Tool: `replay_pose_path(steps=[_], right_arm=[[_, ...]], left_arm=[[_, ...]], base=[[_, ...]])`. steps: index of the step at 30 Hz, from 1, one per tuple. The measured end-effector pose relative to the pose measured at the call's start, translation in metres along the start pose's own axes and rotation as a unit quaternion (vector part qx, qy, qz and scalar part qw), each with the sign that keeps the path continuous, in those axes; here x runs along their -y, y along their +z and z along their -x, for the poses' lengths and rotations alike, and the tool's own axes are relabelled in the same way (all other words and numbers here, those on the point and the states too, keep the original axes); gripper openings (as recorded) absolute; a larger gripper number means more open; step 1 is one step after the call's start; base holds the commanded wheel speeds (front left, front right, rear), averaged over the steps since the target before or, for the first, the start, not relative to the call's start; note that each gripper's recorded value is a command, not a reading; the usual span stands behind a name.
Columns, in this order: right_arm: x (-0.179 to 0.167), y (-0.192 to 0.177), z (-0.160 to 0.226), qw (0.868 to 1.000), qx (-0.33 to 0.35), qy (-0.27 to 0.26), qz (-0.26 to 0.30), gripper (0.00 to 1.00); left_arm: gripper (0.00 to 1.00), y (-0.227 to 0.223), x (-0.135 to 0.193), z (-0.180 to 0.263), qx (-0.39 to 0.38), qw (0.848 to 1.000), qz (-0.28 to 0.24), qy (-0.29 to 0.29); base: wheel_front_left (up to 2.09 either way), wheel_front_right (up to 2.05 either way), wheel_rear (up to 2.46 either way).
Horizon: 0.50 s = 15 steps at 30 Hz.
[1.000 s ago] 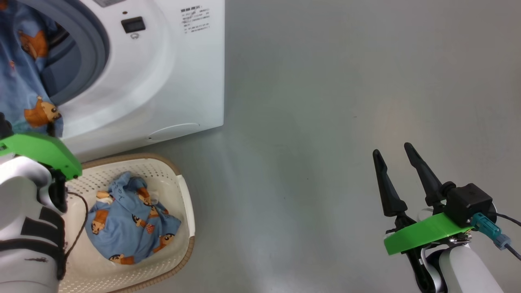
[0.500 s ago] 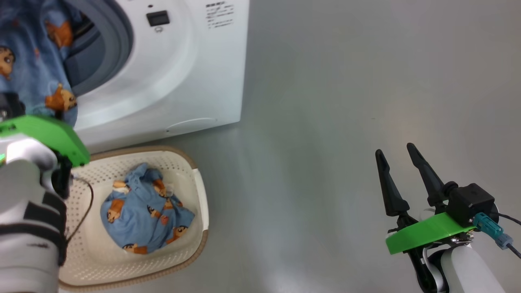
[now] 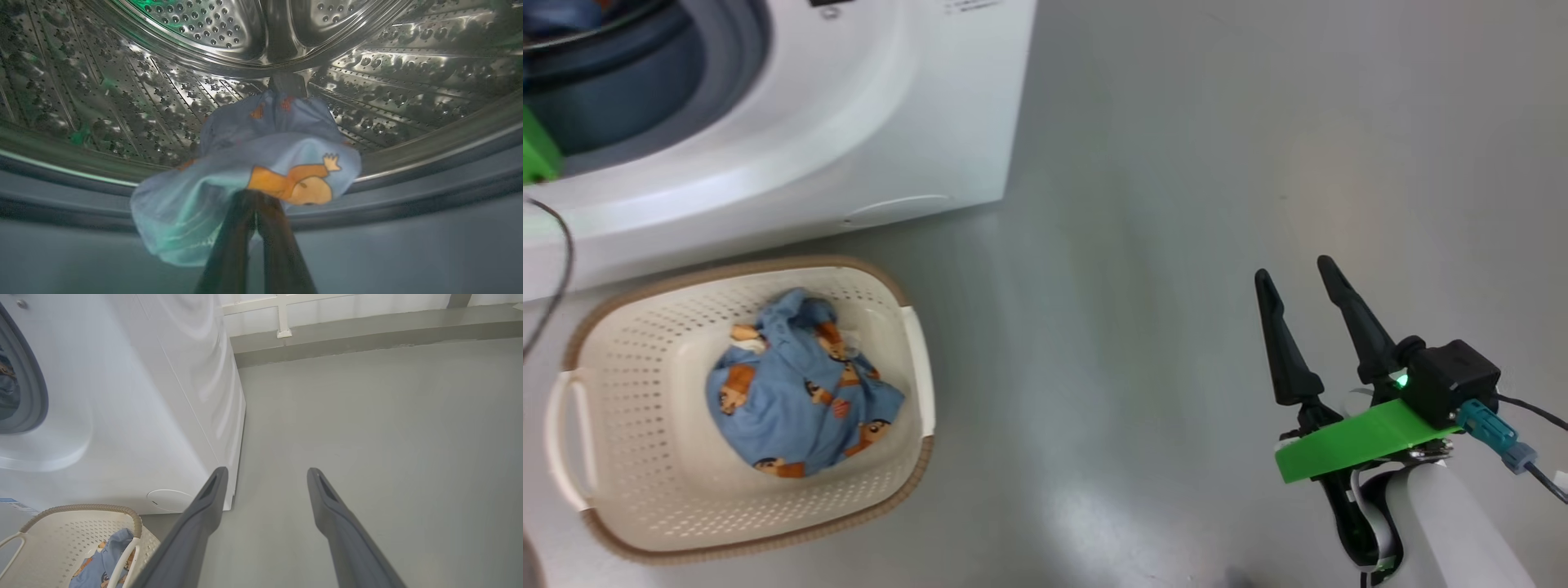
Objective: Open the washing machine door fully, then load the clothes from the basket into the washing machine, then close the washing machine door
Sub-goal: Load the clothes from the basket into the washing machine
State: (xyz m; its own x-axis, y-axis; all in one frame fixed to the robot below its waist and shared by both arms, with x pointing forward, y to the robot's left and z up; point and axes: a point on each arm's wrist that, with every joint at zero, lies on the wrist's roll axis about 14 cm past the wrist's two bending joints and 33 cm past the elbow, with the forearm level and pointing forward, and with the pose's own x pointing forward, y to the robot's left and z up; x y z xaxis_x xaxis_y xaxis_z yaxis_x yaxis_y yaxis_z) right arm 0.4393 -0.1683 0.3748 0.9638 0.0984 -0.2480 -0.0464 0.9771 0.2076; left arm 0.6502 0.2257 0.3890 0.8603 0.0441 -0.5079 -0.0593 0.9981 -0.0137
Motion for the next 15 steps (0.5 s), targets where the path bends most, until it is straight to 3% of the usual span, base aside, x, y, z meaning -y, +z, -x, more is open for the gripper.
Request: replay_pose_path(steps=[7,15], right_arm=[[0.013,-0.011,0.003,1.0,-0.011,-0.022,-0.013,1.0],[0.035,-0.024,0.005,0.998,-0.032,-0.053,-0.013,1.0]], left_arm=[[0.0,0.013,0.005,-0.027,0.009,1.0,-0.02,0.004],[0.0,0.033,0.018,-0.06,0.078,0.997,-0.027,-0.004]], base=[[0.0,0.0,0.0],[0.0,0.0,0.0]])
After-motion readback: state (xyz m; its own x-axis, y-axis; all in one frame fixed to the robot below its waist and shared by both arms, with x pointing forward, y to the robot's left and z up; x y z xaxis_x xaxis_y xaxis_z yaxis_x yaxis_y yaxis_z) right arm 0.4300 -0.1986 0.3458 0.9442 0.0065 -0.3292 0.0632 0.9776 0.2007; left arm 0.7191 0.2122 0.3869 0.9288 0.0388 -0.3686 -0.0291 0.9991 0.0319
